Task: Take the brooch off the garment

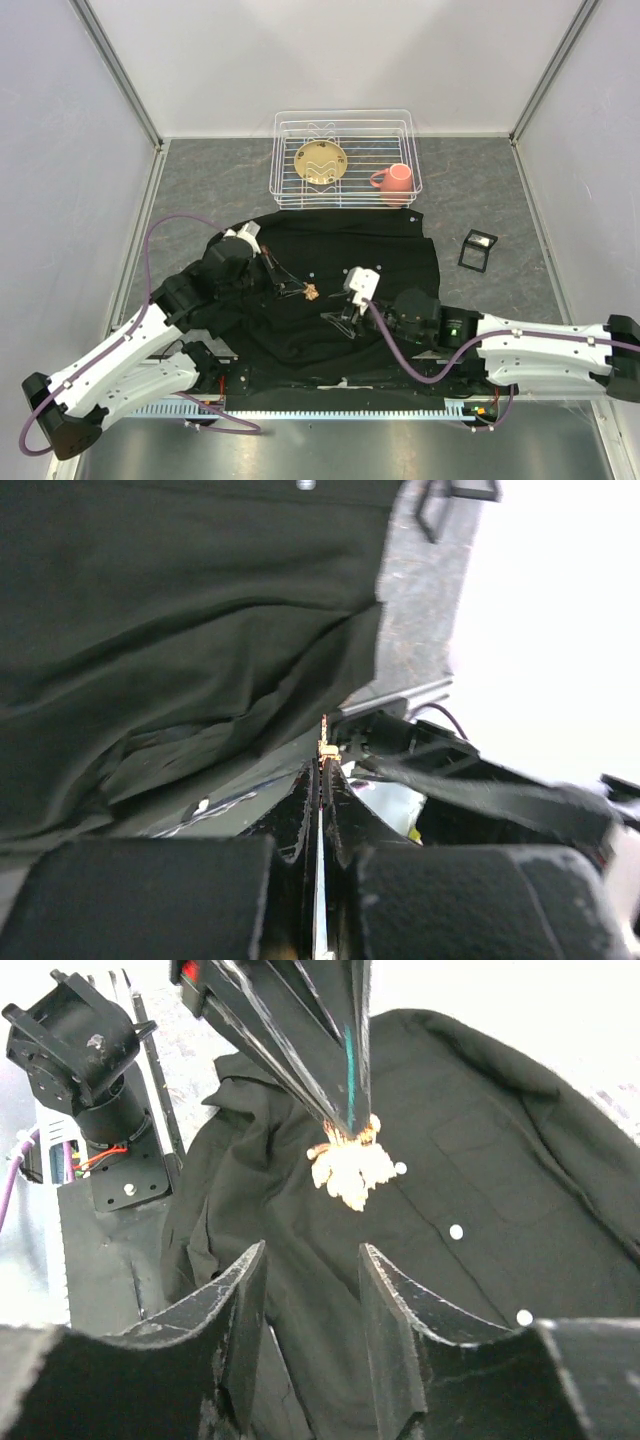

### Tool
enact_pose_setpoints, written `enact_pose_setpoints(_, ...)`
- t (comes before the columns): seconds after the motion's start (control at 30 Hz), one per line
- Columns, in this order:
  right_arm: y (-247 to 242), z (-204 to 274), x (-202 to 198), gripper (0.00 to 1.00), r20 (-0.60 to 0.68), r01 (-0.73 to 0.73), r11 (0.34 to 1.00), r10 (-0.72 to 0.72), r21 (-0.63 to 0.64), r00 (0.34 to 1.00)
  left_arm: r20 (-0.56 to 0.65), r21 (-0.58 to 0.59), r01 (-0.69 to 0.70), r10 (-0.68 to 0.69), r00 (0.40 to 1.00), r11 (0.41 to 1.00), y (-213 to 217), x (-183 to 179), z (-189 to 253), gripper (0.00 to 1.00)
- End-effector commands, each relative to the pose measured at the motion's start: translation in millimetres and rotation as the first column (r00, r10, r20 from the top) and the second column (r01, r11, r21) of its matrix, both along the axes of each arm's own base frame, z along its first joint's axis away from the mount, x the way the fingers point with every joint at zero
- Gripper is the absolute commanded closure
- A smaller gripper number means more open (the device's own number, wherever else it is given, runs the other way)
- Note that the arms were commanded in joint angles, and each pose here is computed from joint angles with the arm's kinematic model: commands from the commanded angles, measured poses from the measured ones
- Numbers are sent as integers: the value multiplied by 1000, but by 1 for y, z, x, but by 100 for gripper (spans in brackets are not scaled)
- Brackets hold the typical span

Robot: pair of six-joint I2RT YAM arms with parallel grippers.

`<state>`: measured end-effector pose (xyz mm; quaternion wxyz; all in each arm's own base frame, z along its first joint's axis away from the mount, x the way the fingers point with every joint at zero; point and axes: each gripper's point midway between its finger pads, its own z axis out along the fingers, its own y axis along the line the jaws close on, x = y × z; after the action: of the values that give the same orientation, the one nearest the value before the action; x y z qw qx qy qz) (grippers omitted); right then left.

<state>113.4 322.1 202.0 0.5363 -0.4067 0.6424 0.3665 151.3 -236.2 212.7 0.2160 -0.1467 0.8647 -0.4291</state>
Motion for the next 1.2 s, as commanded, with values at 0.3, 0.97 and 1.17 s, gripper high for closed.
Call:
enact_pose_setpoints(0.3, 69, 38, -9, 58, 254, -116, 991, 129, -63, 959, -252, 197, -191, 238, 938, 961, 39, -14, -36, 98)
enact_pose_setpoints(0.97, 77, 7, -3, 64, 264, -4, 989, 43, -145, 964, -262, 170, -194, 234, 936, 966, 37, -17, -27, 98)
enact_pose_setpoints(1.17, 76, 3, -4, 62, 263, -1, 989, 41, -150, 964, -269, 168, -200, 240, 933, 965, 37, -16, -26, 98)
